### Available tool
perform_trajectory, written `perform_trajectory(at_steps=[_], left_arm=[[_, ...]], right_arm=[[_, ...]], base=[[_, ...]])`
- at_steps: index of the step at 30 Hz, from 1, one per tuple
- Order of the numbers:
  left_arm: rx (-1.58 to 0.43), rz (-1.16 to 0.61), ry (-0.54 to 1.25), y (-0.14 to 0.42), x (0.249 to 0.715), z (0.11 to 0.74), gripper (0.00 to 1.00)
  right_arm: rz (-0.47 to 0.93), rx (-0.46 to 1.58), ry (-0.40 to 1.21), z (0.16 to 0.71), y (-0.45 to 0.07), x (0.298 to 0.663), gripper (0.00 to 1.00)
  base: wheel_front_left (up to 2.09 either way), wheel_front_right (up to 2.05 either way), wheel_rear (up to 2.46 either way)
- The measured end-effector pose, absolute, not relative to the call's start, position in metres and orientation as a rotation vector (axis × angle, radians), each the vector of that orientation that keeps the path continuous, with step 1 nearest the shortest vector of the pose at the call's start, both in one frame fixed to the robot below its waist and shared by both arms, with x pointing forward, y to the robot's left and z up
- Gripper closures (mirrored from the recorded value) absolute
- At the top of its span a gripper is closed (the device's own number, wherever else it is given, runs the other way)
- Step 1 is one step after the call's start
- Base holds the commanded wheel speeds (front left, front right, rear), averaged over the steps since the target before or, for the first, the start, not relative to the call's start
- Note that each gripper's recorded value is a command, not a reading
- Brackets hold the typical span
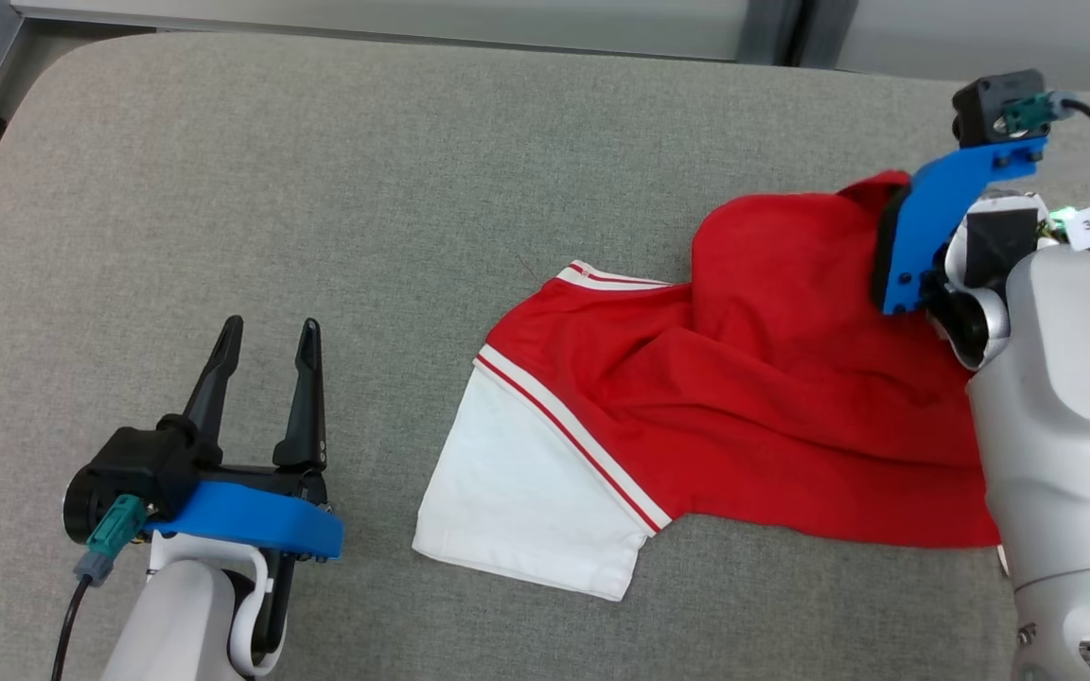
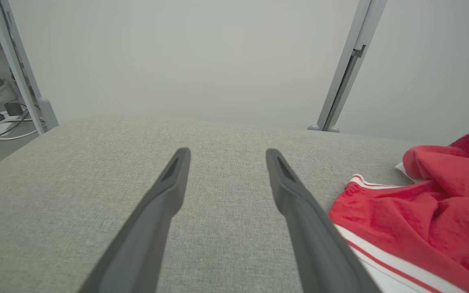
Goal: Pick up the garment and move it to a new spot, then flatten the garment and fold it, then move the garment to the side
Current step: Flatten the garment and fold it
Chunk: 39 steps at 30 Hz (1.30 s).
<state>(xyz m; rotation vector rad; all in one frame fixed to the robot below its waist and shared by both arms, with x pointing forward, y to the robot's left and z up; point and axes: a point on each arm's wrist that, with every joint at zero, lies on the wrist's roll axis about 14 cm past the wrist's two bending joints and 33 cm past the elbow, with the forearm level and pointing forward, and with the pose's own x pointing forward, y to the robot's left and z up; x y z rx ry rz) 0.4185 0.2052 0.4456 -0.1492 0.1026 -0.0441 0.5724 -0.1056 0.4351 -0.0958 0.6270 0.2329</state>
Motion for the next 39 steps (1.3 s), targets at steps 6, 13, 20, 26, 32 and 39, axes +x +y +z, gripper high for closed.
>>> perform_trajectory(at_steps=[6,13,20,26,32,39], left_arm=[[-0.152,-0.045,0.080,0.205,0.419,0.454,0.00],[-0.155,-0.045,0.054,0.204,0.417,0.464,0.00],[-0.156,-0.037,0.063,0.206,0.412,0.460,0.00],[-0.162,-0.045,0.065,0.203,0.411,0.460,0.00],[-0.168,-0.071,0.053,0.194,0.409,0.465,0.00],[-0.174,-0.095,0.041,0.185,0.406,0.470,0.00]], right_arm=[[0.205,0.185,0.408,0.499,-0.103,0.596,1.00],[0.057,0.454,0.295,0.521,-0.154,0.597,1.00],[-0.168,0.419,0.421,0.450,-0.224,0.559,0.00],[-0.221,0.278,0.472,0.432,-0.246,0.532,0.00],[-0.203,0.186,0.360,0.458,-0.250,0.519,0.00],[-0.105,0.107,0.208,0.484,-0.230,0.492,0.00]], base=[[0.00,0.00,0.00],[0.00,0.00,0.00],[0.00,0.00,0.00],[0.00,0.00,0.00],[0.00,0.00,0.00],[0.00,0.00,0.00]])
